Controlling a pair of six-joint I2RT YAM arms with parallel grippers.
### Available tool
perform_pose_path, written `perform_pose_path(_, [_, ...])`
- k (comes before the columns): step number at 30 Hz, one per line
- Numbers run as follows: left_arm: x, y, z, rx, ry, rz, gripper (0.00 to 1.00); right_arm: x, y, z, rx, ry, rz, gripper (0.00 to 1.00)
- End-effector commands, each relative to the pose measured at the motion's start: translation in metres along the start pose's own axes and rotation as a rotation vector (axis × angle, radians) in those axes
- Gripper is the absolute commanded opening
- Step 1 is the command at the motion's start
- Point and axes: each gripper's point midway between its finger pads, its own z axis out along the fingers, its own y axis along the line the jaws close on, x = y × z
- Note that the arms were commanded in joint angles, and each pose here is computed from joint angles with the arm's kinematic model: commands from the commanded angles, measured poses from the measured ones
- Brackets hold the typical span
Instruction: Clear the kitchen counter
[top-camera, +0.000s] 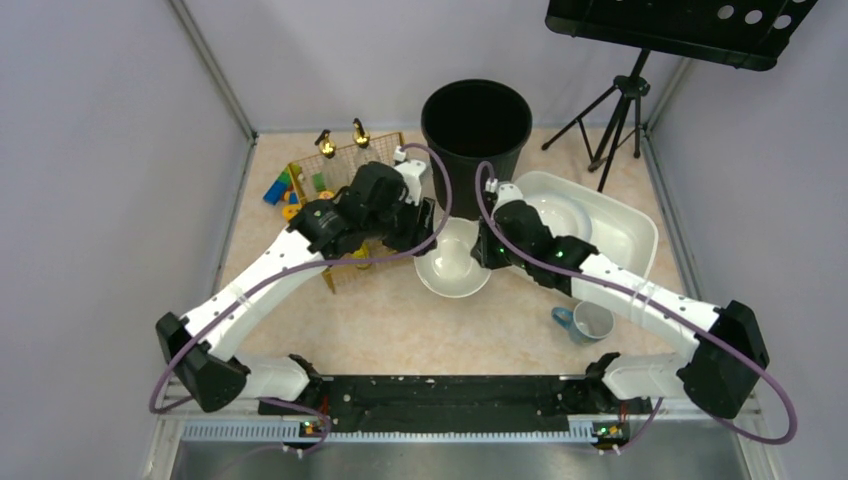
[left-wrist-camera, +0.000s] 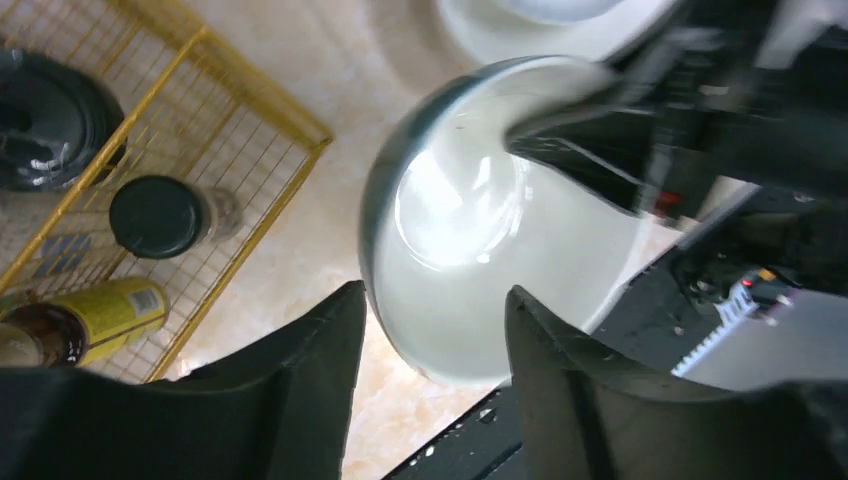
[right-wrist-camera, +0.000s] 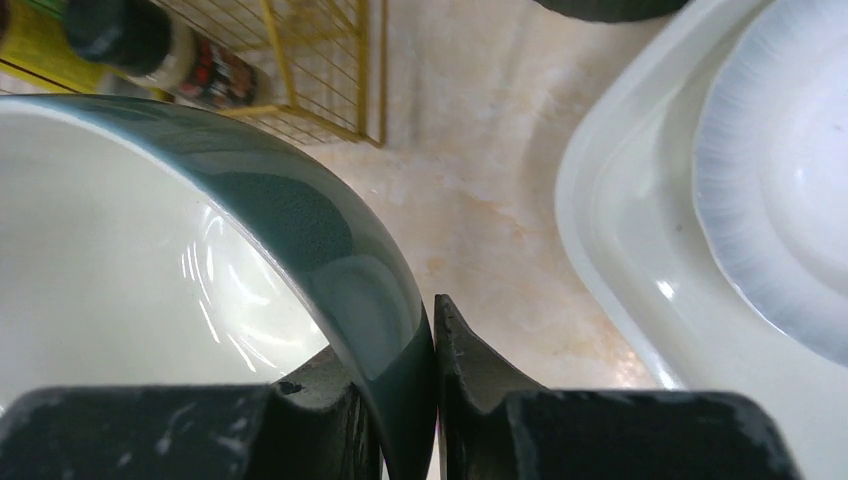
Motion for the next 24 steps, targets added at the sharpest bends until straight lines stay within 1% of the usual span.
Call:
perform_pose_path(1, [-0.057, -0.055, -0.073, 0.256, -0.269, 0.031, 0.69, -0.028, -0.009, -0.016, 0.031, -0.093, -0.005, 0.0])
perform_pose_path(2, [-0.059, -0.057, -0.081, 0.264, -0.283, 0.032, 0.73, -0.031, -0.014, -0.019, 0.035, -0.1, 0.001, 0.0])
perform_pose_path(3, [-0.06, -0.057, -0.089, 0.267, -0.296, 0.033, 0.74, -0.035, -0.019, -0.022, 0.041, -0.105, 0.01, 0.0])
perform_pose_path(7, [-0.058, -0.052, -0.111, 0.249, -0.342, 0.035, 0.75, -0.052, -0.052, -0.038, 0.078, -0.131, 0.059, 0.0])
perform_pose_path(11, [-0.048, -0.047, -0.123, 0.245, -0.372, 0.029, 0.74, -0.066, -0.081, -0.053, 0.128, -0.147, 0.088, 0.0])
perform_pose_path(15, [-0.031, -0.044, -0.126, 0.251, -0.356, 0.011, 0.74, -0.078, -0.108, -0.06, 0.172, -0.161, 0.136, 0.0])
perform_pose_path(18, [-0.019, -0.042, -0.126, 0.265, -0.355, -0.002, 0.75, -0.08, -0.129, -0.057, 0.23, -0.159, 0.184, 0.0])
perform_pose_path(24, [0.0, -0.03, -0.121, 0.221, -0.323, -0.016, 0.84, -0.085, -0.164, -0.043, 0.256, -0.188, 0.334, 0.0])
